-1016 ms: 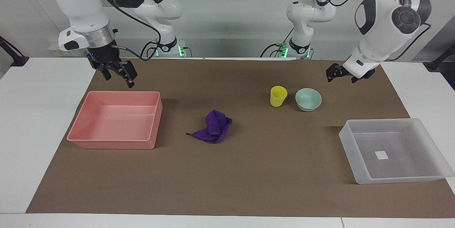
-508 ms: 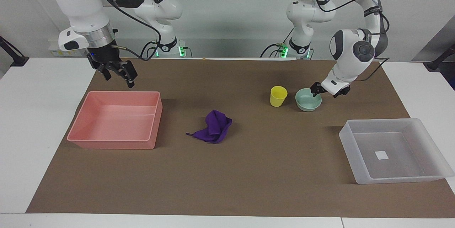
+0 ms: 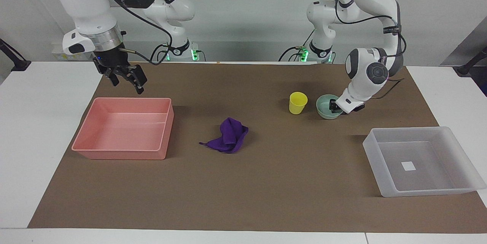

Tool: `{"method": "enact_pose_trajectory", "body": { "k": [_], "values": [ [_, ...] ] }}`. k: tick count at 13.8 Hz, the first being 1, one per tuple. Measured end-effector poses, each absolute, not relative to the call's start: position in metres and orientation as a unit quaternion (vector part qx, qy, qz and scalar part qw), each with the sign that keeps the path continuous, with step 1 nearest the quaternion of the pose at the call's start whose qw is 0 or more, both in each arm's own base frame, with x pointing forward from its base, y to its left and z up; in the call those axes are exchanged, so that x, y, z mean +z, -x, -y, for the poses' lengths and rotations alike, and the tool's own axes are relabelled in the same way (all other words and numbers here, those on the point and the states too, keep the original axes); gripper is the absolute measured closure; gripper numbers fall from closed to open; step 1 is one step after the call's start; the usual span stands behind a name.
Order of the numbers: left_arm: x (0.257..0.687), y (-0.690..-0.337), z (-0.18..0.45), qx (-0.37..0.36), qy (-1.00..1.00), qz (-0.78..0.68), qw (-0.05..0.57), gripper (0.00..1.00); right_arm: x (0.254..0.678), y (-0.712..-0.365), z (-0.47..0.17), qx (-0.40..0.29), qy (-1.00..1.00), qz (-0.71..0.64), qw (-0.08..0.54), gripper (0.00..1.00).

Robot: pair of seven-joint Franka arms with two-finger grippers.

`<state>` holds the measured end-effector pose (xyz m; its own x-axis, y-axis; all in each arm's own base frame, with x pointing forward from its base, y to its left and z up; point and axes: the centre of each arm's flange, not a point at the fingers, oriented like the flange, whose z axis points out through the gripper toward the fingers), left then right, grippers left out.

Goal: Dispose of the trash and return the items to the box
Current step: 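Reach the left gripper down to the rim of the green bowl, then lift the green bowl with the left gripper while the right gripper reaches out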

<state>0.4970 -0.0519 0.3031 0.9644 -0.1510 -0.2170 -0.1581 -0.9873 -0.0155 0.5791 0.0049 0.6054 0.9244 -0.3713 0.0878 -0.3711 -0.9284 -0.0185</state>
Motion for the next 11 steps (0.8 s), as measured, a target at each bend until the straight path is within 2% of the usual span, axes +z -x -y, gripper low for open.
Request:
{"method": "enact_pose_trajectory", "body": {
  "k": [2,3,4,8,11],
  "values": [
    [0.31,-0.5,0.053,0.11,0.991,-0.078,0.017,0.74,0.605,-0.579,-0.005,-0.045,0.981,-0.189,0.001,0.0],
    [0.312,-0.502,0.053,0.11,0.991,-0.078,0.017,0.88,0.605,-0.579,-0.005,-0.045,0.981,-0.189,0.001,0.0],
    [0.315,-0.503,0.054,0.111,0.991,-0.079,0.017,0.96,0.605,-0.579,-0.005,-0.045,0.981,-0.189,0.001,0.0],
    [0.34,-0.51,0.053,0.137,0.987,-0.077,0.019,0.96,0.606,-0.579,-0.005,-0.046,0.981,-0.189,0.001,0.0],
    [0.407,-0.527,0.048,0.146,0.987,-0.068,0.021,0.96,0.605,-0.582,-0.009,-0.051,0.981,-0.186,0.002,0.0]
  ]
}}
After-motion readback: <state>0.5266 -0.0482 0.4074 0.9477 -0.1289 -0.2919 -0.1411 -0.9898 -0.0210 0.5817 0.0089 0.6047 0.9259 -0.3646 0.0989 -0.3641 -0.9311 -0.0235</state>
